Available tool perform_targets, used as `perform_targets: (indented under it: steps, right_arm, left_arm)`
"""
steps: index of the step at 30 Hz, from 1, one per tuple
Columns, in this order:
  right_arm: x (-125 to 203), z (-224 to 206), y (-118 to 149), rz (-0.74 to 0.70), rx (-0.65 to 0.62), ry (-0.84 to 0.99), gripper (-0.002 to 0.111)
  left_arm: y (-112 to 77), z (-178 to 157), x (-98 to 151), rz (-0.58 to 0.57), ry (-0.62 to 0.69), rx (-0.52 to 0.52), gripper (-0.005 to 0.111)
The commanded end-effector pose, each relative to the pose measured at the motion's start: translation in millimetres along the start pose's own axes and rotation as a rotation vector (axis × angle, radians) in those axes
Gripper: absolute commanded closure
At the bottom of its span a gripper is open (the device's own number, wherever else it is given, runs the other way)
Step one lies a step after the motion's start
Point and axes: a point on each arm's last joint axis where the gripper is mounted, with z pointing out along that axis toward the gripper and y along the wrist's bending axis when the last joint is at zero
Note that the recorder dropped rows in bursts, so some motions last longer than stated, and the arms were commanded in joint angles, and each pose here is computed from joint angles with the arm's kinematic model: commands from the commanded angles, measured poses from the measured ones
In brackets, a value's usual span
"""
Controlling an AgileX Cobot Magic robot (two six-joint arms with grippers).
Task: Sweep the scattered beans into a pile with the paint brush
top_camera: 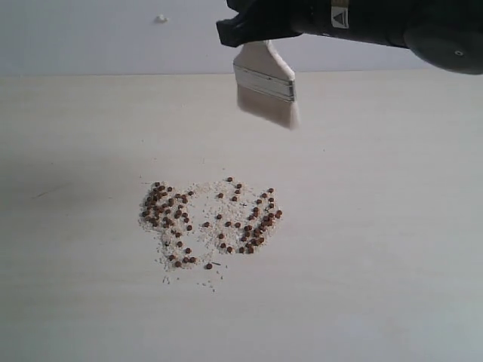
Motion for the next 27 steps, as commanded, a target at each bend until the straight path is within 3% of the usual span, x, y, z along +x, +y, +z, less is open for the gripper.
perform_targets:
  steps: [1, 7, 13, 21, 27]
  right_arm:
    - [-6, -7, 9, 0.101, 0.017, -0.219, 0.108]
    - [11, -18, 52, 0.154, 0.166, -0.376, 0.108]
    - [19, -22, 105, 0.260, 0.153, -0.420, 0.108]
    - [62, 3, 137, 0.593, 0.205, -0.433, 0.108]
    - [83, 45, 159, 0.705, 0.223, -0.393, 0.108]
  left_arm:
    - [-0.6, 0, 1, -0.004, -0.003, 0.004, 0.107]
    - [-0.6, 0, 1, -0.004, -0.003, 0.004, 0.107]
    - [-0.6, 0, 1, -0.004, -0.003, 0.004, 0.107]
    - [-0.6, 0, 1, -0.004, -0.003, 0.004, 0.107]
    - [-0.6, 0, 1, -0.004, -0.003, 0.004, 0.107]
